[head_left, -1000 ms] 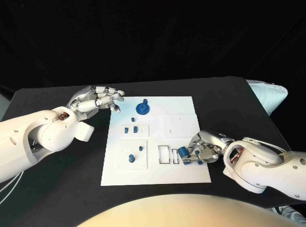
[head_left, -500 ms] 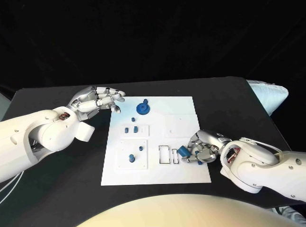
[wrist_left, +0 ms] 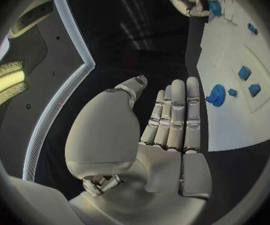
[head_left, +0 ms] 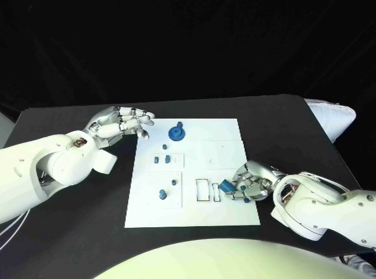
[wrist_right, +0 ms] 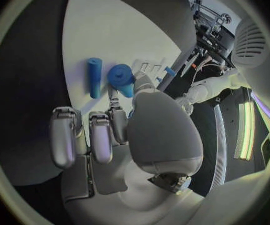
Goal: Assemble the parts on the task board
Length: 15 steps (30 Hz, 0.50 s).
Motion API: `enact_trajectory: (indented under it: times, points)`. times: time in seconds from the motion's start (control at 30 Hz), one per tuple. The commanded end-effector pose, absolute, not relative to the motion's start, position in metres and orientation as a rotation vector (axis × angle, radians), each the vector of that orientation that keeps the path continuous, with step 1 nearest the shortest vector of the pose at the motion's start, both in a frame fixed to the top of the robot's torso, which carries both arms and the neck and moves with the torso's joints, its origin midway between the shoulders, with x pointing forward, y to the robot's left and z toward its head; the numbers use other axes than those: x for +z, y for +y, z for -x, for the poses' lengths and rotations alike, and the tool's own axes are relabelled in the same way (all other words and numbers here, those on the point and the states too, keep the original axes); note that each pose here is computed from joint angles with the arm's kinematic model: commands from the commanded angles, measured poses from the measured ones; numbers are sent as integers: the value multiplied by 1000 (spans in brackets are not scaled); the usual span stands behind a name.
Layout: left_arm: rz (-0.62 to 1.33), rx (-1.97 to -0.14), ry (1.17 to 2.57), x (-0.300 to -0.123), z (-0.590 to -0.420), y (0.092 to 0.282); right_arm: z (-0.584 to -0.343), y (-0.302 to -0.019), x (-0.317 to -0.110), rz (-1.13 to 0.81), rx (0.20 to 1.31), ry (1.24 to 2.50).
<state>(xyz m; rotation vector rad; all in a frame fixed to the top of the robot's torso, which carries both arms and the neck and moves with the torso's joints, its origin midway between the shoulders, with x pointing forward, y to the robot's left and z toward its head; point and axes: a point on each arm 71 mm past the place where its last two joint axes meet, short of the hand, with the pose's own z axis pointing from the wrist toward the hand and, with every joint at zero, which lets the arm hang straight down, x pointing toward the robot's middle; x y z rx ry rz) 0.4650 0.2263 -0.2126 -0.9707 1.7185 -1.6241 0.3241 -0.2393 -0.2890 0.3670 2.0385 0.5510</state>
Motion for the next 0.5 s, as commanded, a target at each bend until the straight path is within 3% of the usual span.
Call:
enact_trajectory:
  times: [0.03, 0.5]
  points:
    - [958, -1639, 1730, -213, -464, 224, -319, -235, -291, -503, 666, 2063]
    - [958, -1643, 1745, -214, -464, 223, -331, -232, -264, -563, 755, 1990]
